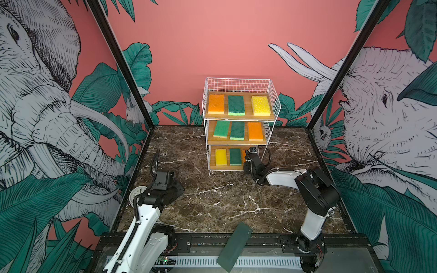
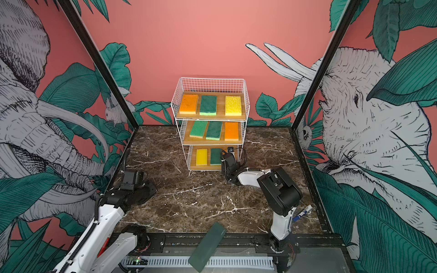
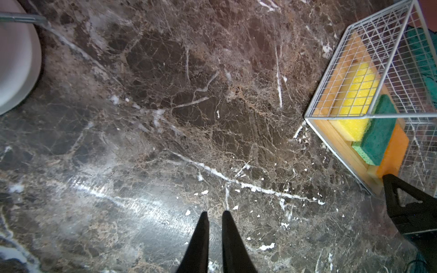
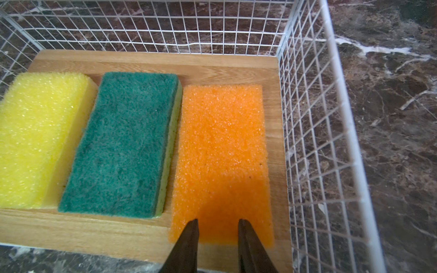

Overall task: Arrange cleaning sponges on a shelf
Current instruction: Move the cleaning sponge to the shelf.

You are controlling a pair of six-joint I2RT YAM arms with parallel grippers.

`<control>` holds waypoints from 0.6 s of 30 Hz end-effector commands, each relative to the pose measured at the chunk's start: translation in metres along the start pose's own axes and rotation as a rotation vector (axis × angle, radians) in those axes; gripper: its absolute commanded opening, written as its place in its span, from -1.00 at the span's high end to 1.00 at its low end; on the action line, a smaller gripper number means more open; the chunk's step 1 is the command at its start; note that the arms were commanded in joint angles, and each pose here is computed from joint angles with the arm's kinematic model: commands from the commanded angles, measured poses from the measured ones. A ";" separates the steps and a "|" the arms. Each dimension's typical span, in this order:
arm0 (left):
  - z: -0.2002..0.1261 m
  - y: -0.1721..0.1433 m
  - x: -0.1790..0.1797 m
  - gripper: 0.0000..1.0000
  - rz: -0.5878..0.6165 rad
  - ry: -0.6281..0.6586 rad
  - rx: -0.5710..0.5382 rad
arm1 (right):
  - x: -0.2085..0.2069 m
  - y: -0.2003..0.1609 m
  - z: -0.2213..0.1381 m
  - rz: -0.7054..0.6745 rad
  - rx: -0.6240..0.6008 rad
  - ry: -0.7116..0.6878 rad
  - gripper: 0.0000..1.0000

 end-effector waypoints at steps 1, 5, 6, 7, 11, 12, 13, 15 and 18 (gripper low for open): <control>-0.006 0.002 0.000 0.70 0.001 0.015 -0.018 | -0.001 -0.003 0.008 -0.008 0.013 -0.009 0.34; -0.006 0.002 0.001 0.70 -0.002 0.017 -0.020 | -0.003 -0.001 0.008 -0.006 0.006 -0.019 0.30; -0.006 0.002 0.001 0.70 -0.003 0.017 -0.019 | -0.003 0.001 0.009 -0.006 0.002 -0.020 0.30; -0.007 0.002 0.001 0.70 -0.003 0.015 -0.020 | -0.003 0.002 0.009 -0.006 0.001 -0.021 0.29; -0.006 0.002 0.001 0.70 -0.005 0.017 -0.020 | -0.001 0.004 0.013 -0.010 -0.002 -0.011 0.28; -0.007 0.002 0.001 0.70 -0.004 0.015 -0.019 | -0.001 0.004 0.014 -0.010 -0.003 -0.012 0.27; -0.007 0.003 0.001 0.70 -0.005 0.016 -0.021 | -0.001 0.004 0.015 -0.010 -0.003 -0.012 0.27; -0.008 0.002 0.001 0.70 -0.004 0.018 -0.024 | 0.000 0.004 0.017 -0.012 -0.003 -0.013 0.27; -0.009 0.002 0.002 0.70 -0.003 0.022 -0.026 | 0.000 0.006 0.017 -0.010 -0.006 -0.014 0.27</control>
Point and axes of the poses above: each gripper's point midway between its finger pads, its own z axis out along the fingers, its own x axis along the line the jaws close on, y = z × x, the point moved 9 cm from there along -z, back along the fingers, and after that the axes turned 4 degrees about -z, right-handed, at the moved point
